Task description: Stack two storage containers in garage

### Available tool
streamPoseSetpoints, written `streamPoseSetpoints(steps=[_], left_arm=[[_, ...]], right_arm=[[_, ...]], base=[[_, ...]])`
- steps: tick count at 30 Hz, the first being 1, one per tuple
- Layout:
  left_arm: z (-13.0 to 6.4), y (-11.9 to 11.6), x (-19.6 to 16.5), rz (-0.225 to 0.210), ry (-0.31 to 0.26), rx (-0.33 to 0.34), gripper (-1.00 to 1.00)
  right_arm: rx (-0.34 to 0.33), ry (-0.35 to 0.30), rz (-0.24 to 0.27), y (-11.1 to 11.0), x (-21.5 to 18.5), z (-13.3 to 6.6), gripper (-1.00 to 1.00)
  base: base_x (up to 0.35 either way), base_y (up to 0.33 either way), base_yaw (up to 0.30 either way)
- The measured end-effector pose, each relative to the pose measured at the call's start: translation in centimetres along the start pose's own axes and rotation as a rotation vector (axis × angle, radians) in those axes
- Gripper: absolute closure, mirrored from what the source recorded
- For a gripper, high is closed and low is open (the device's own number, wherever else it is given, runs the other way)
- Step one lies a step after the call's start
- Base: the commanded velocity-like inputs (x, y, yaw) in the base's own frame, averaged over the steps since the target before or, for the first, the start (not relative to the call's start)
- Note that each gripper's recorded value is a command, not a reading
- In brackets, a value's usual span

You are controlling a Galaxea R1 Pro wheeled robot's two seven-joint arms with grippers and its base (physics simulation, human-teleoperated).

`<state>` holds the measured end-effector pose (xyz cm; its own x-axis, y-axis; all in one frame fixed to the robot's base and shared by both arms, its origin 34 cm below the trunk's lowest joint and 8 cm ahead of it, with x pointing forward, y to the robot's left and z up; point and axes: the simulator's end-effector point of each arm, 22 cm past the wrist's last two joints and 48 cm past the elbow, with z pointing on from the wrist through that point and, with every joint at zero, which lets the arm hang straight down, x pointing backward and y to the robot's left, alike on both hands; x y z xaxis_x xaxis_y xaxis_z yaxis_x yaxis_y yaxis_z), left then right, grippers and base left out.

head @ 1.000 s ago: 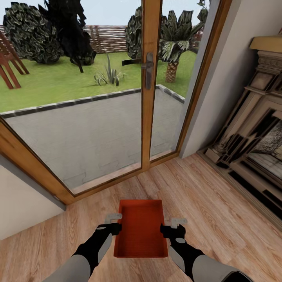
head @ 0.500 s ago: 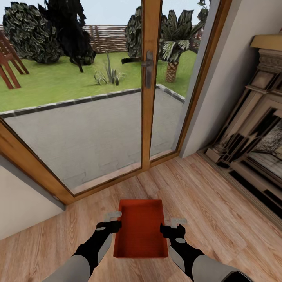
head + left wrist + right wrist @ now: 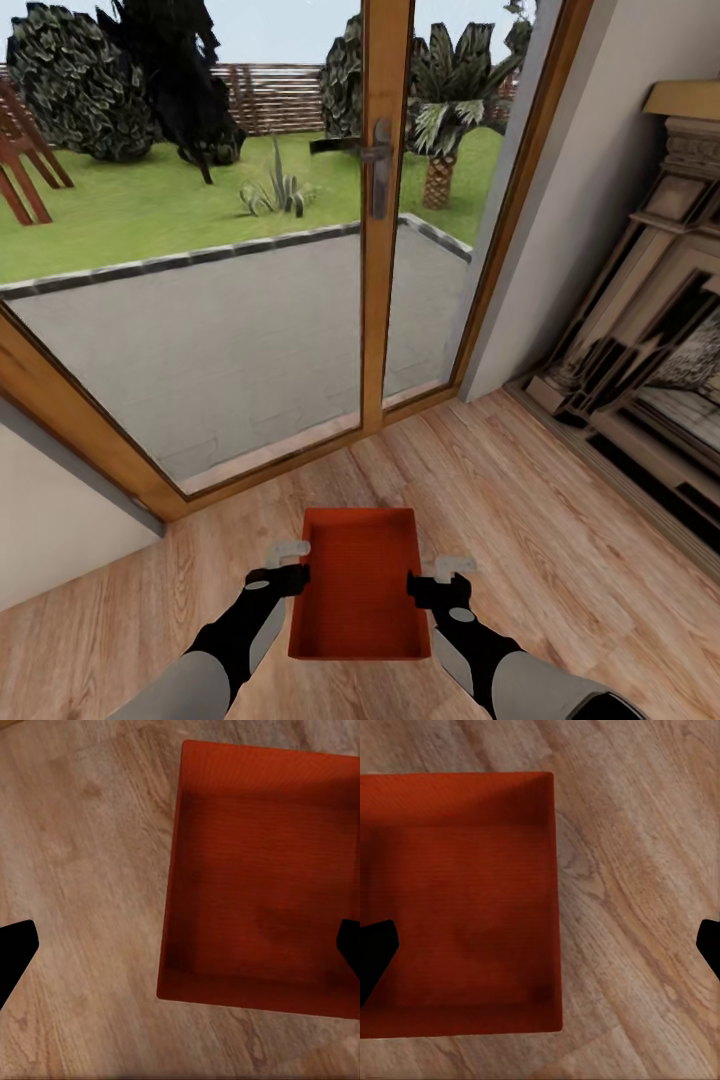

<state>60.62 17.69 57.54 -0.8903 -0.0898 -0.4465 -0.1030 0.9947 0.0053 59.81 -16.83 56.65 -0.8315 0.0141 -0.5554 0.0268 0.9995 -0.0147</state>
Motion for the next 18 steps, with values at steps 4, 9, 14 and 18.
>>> streamPoseSetpoints(steps=[4, 9, 14, 18], left_arm=[[0.5, 0.0, 0.4, 0.003, 0.004, 0.0, -1.0], [1.2, 0.2, 0.8, 0.028, 0.005, -0.005, -1.0], [1.9, 0.6, 0.8, 0.077, -0.007, -0.015, -1.0], [2.4, 0.6, 0.9, 0.082, -0.01, -0.016, -1.0]], right_arm=[[-0.009, 0.006, -0.003, 0.2, 0.6, 0.4, -1.0], [-0.038, 0.007, -0.025, 0.7, 1.1, 1.0, -1.0], [-0.055, 0.012, -0.053, 0.8, 2.0, 1.6, -1.0], [-0.051, 0.004, -0.052, 0.5, 2.2, 2.1, -1.0]], base=[[0.0, 0.0, 0.0], [0.0, 0.0, 0.0], [0.0, 0.0, 0.0], [0.0, 0.0, 0.0]])
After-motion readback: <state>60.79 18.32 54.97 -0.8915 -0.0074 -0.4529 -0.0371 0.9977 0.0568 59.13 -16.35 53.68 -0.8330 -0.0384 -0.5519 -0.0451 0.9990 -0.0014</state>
